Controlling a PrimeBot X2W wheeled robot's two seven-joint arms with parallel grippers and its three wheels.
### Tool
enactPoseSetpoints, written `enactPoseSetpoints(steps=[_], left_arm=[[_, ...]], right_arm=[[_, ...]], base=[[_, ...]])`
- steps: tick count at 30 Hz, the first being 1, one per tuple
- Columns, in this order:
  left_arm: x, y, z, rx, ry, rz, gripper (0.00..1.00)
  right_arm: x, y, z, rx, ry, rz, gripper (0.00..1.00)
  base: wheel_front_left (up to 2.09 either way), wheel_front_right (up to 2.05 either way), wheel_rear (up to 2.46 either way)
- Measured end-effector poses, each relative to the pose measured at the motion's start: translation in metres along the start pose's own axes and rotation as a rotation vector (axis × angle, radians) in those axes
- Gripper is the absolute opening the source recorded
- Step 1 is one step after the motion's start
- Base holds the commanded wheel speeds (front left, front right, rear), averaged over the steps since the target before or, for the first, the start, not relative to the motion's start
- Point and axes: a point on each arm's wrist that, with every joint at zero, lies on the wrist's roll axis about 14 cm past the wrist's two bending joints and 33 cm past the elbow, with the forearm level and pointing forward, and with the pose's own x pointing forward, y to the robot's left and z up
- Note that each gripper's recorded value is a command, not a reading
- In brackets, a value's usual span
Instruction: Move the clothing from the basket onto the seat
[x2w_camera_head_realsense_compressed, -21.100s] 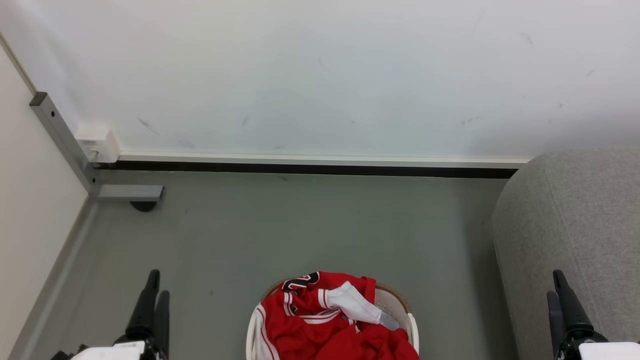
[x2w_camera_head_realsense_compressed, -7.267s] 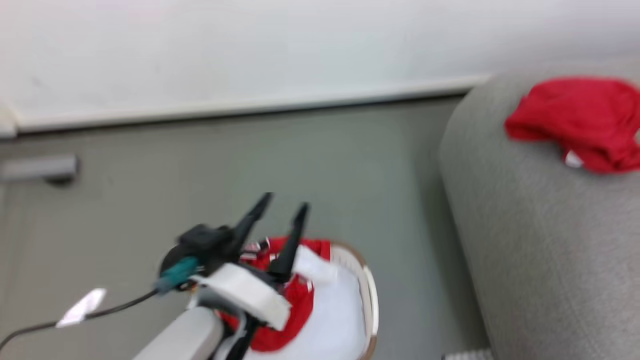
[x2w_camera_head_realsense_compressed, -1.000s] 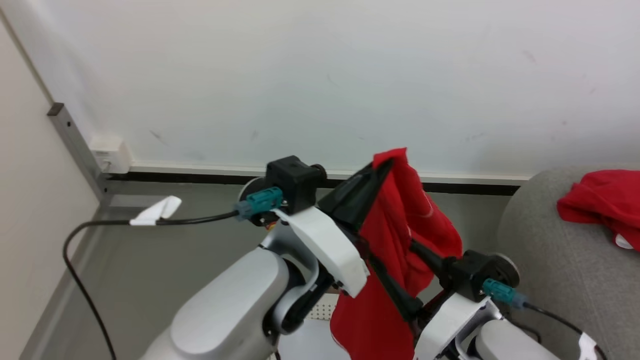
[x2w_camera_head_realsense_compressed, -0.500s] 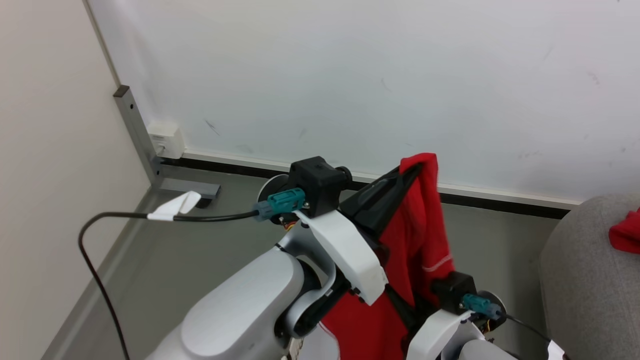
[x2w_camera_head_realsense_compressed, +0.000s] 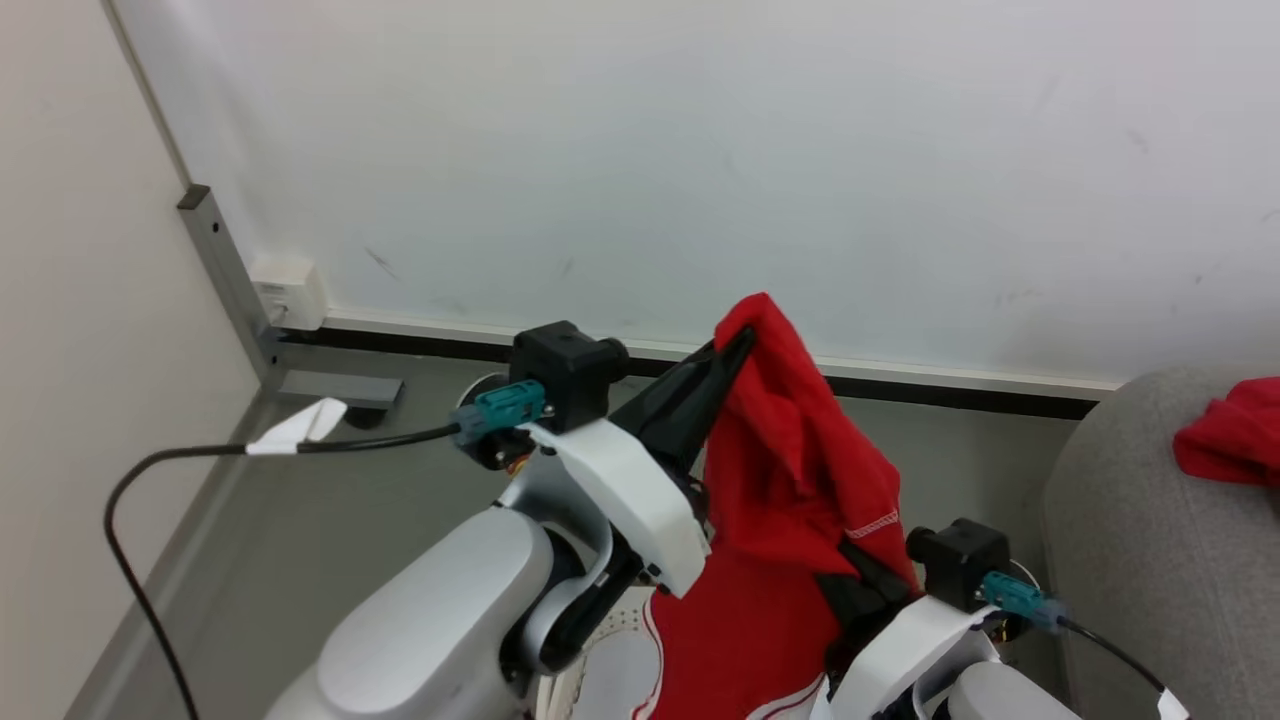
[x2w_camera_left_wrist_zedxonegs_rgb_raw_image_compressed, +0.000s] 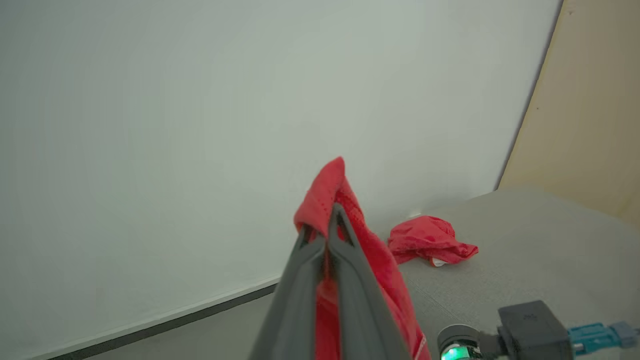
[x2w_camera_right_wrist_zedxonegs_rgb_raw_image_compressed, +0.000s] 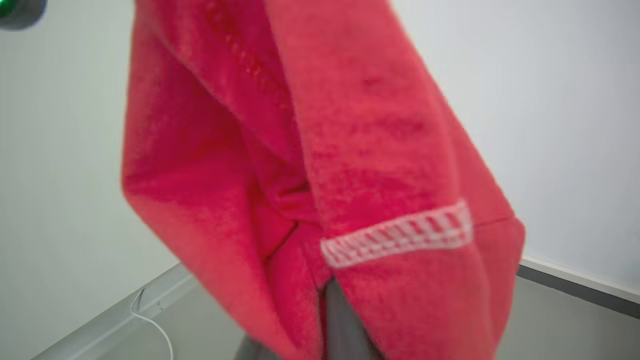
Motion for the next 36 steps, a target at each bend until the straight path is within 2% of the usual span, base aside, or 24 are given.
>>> enactPoseSetpoints(steps=[4,8,14,15,16,26,36], left_arm=[[0.000,0.003,-0.014,-0.015,0.026,0.010,0.00],[0.001,0.000,-0.023,-0.014,0.035,-0.006,0.00],[0.002,-0.039,-0.039,-0.069,0.041,-0.120,0.00],[0.002,-0.049,-0.042,-0.082,0.043,-0.146,0.31],[0.003,-0.058,-0.044,-0.099,0.042,-0.171,1.00],[0.013,-0.129,-0.065,-0.174,0.079,-0.388,1.00],[0.022,-0.180,-0.086,-0.181,0.095,-0.557,1.00]], right_arm=[[-0.012,-0.015,0.022,0.012,-0.084,-0.046,0.00],[-0.034,-0.046,0.046,-0.010,-0.170,-0.140,0.00],[-0.083,-0.098,0.085,-0.068,-0.299,-0.325,0.00],[-0.092,-0.106,0.088,-0.074,-0.312,-0.359,0.00],[-0.102,-0.112,0.091,-0.083,-0.321,-0.387,0.00],[-0.189,-0.155,0.113,-0.167,-0.397,-0.633,0.00],[-0.280,-0.167,0.118,-0.223,-0.411,-0.862,0.00]], base=[[0.00,0.00,0.00],[0.00,0.00,0.00],[0.00,0.00,0.00],[0.00,0.00,0.00],[0.00,0.00,0.00],[0.00,0.00,0.00],[0.00,0.00,0.00]])
